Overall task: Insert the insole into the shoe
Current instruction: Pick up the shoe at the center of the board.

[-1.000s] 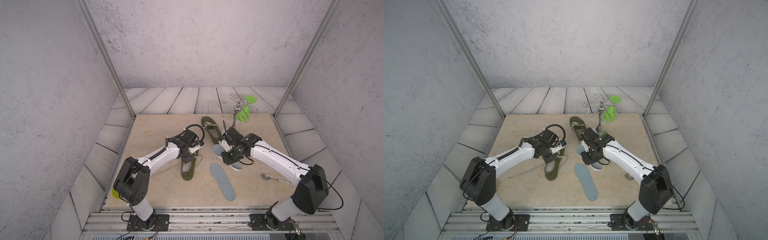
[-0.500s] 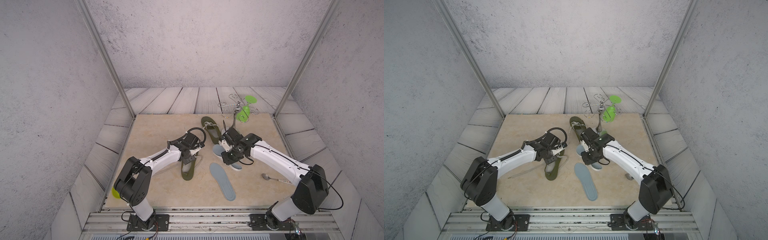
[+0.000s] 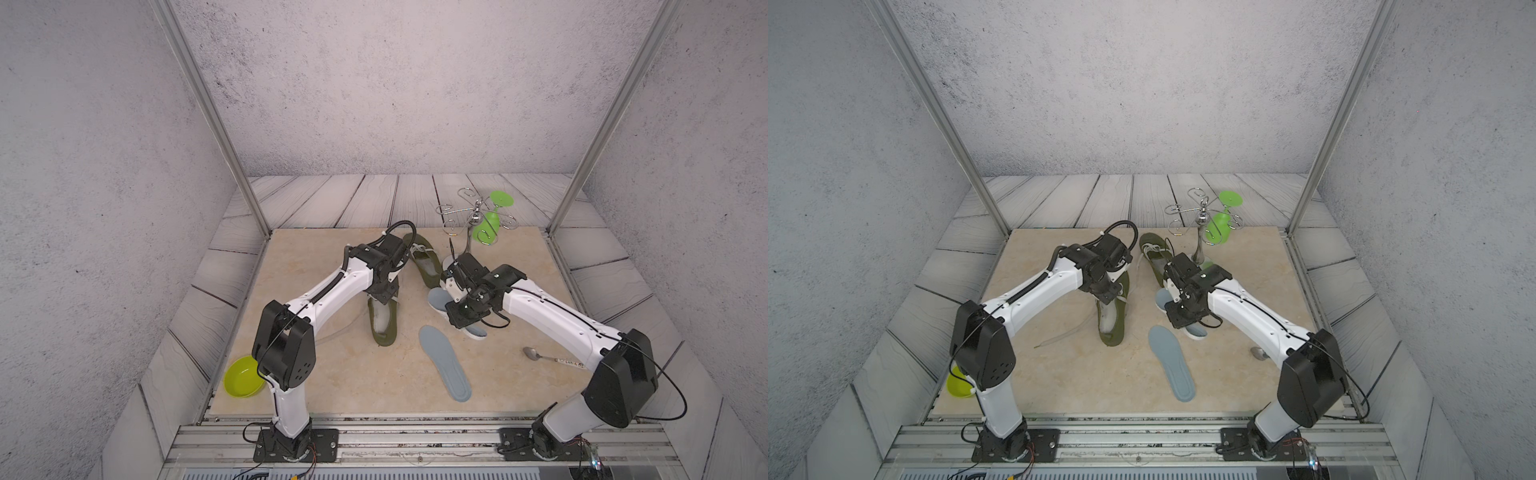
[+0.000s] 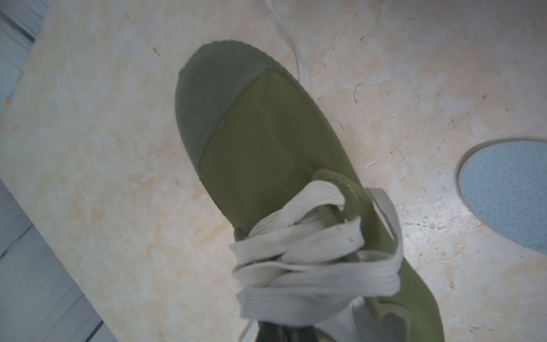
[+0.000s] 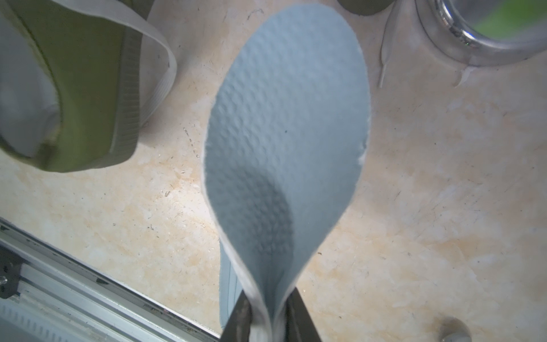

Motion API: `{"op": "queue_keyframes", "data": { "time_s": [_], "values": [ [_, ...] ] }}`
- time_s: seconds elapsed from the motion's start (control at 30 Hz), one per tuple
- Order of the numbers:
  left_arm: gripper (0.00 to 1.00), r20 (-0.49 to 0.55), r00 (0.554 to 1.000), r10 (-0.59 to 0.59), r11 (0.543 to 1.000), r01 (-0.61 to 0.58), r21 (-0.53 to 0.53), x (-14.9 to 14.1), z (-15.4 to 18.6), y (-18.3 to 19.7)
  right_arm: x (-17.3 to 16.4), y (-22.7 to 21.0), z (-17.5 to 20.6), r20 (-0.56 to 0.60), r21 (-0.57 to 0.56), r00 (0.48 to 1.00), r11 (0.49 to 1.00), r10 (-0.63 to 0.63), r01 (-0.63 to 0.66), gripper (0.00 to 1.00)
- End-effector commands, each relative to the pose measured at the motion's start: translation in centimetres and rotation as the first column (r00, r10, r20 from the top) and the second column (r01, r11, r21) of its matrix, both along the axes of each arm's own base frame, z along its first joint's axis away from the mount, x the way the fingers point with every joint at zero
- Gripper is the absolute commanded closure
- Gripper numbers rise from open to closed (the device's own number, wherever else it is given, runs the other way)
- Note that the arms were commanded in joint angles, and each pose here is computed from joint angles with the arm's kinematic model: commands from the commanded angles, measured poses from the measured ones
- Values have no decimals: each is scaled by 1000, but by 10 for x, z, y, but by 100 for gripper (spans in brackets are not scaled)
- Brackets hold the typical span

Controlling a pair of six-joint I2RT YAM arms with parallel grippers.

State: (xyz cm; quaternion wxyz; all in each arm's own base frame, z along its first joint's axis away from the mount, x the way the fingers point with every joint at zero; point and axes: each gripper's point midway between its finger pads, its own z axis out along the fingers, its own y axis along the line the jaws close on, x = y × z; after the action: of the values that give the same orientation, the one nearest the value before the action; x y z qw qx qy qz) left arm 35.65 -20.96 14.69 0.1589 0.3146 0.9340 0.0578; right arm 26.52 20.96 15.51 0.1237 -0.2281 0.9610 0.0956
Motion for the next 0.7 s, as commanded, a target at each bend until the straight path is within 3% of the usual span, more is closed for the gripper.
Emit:
{"op": "queue_keyframes", "data": {
  "time_s": [0.0,0.1,0.3,0.53,0.67],
  "values": [
    [100,-141,954,264,964,-263,21,-22,0,37,3,-1,14,13,-5,1000,1000,24,-24,79],
    [100,-150,908,391,919,-393,23,-22,4,63,5,1,17,13,-1,1000,1000,25,-25,79],
    [100,-161,850,501,861,-508,-4,-29,1,101,7,8,18,-2,23,1000,999,25,-25,79],
    [100,-155,867,474,879,-476,25,-23,-16,122,7,14,14,-28,38,999,999,23,-22,80],
    [100,-218,889,402,908,-418,-28,-32,-12,112,8,14,15,-29,35,999,999,23,-22,80]
  ]
}}
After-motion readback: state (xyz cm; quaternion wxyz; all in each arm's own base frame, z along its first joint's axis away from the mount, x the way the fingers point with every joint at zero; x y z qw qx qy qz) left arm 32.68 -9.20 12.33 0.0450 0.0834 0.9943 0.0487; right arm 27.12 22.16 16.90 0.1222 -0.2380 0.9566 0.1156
